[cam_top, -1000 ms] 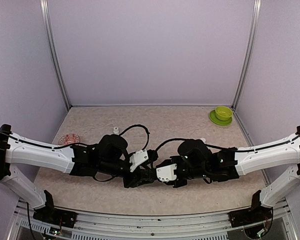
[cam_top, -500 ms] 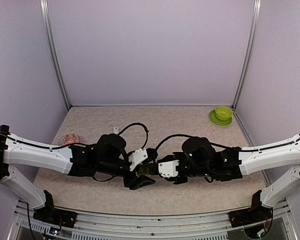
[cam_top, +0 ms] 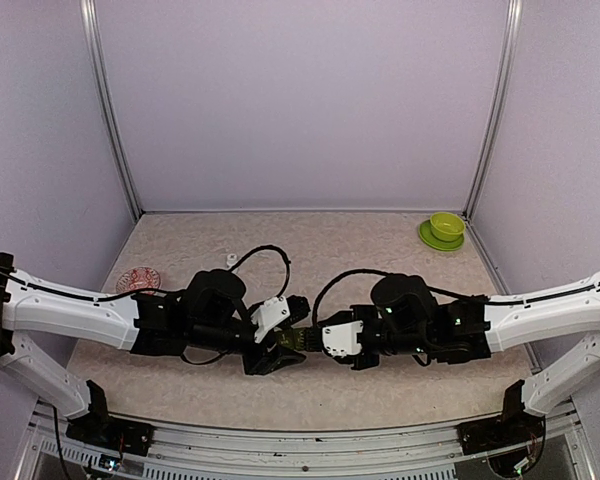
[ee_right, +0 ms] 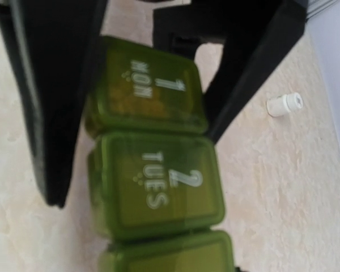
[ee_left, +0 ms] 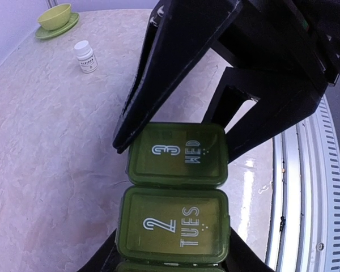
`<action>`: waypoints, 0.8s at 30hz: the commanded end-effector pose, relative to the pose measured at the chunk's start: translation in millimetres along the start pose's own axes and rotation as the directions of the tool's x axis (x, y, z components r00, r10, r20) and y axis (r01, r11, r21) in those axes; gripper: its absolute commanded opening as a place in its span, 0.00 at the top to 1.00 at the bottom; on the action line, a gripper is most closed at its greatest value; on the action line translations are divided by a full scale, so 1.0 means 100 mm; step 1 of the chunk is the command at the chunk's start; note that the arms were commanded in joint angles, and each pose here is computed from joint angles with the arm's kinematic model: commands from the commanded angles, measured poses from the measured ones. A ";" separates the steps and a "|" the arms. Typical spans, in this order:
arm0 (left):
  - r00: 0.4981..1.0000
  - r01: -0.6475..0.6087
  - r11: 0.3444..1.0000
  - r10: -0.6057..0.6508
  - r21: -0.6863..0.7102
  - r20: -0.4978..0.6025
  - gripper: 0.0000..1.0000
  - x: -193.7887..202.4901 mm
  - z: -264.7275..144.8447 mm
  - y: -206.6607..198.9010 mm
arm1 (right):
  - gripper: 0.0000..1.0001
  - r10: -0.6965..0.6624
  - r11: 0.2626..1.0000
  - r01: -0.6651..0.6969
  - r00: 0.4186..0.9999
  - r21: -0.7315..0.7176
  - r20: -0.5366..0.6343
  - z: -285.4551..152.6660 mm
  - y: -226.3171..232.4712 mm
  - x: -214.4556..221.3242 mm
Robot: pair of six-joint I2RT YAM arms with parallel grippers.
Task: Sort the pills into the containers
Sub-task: Pass from the right arm to the left
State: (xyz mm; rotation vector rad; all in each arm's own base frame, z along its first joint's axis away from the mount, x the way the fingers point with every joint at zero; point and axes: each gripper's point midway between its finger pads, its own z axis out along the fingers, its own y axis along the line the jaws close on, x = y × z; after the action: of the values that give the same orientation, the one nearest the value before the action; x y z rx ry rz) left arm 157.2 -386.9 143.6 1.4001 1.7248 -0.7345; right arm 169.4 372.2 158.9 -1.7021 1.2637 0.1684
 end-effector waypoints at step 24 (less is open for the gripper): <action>0.702 0.636 0.668 -0.709 0.386 0.068 0.19 -0.36 -0.40 0.26 | 0.76 -0.008 0.983 0.008 1.000 0.181 -0.001 -0.13 -0.32 0.00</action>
State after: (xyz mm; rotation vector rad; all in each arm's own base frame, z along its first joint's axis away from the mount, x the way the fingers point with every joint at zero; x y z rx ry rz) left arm 189.6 -358.7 179.3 0.8550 2.0027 -1.3432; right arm 183.0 365.0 169.9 -1.6181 1.2586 0.0831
